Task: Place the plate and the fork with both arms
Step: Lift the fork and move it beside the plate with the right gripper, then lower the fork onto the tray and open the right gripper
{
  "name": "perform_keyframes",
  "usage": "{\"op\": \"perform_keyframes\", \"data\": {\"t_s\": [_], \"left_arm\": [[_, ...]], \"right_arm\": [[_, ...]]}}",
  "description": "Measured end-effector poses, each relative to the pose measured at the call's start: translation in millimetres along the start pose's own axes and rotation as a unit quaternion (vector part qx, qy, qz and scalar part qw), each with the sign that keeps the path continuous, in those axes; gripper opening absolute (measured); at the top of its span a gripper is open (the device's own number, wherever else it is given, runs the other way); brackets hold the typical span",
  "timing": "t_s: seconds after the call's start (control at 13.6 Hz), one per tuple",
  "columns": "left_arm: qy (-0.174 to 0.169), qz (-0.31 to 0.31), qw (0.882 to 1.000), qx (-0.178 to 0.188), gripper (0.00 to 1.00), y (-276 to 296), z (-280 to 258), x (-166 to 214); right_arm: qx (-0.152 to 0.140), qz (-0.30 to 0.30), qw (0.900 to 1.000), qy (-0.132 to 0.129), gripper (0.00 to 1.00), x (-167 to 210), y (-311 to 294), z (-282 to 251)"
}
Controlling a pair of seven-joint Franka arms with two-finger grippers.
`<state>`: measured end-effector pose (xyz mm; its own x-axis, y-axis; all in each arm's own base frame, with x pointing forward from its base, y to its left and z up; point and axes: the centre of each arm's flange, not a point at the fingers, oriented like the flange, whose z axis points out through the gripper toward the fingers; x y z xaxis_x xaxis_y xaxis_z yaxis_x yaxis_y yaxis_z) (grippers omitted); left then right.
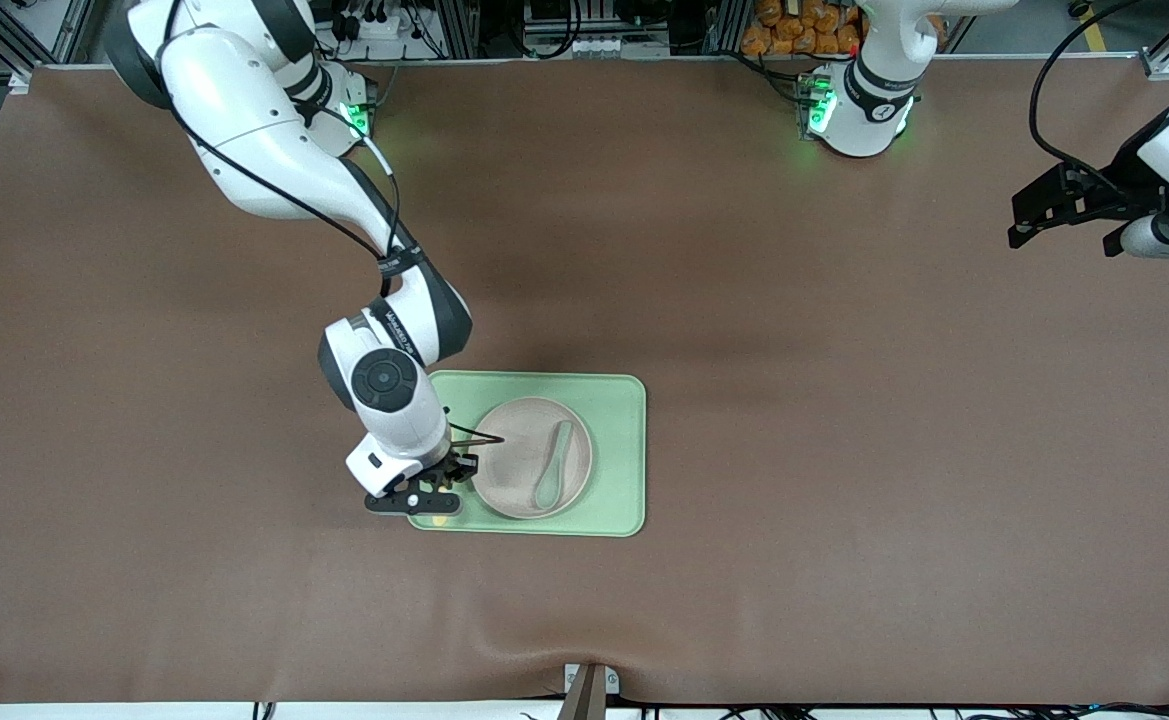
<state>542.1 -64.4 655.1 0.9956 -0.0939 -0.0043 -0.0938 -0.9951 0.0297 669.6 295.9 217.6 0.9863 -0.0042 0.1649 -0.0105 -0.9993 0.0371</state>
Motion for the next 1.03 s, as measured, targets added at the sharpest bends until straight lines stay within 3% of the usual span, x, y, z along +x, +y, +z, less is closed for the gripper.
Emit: {"op": "perform_keyframes", "data": {"t_s": [0.37,0.66,0.95,1.03], "left_arm": [[0.0,0.0,1.0,0.0,1.0,0,0,0],[0.0,0.0,1.0,0.0,1.0,0,0,0],[0.001,-0.001,1.0,0.007,1.0,-2,0,0],[0.001,-0.001,1.0,0.009,1.0,-2,0,0]], "right_arm": [[0.002,-0.007,1.0,-0.009,0.18,-26,2,9],[0.004,-0.008,1.0,-0.007,0.56,-26,2,7],[0.008,0.004,1.0,0.018,0.98,-7,14,-35],[0.005,0.012,1.0,0.019,1.0,-1,24,-49]]}}
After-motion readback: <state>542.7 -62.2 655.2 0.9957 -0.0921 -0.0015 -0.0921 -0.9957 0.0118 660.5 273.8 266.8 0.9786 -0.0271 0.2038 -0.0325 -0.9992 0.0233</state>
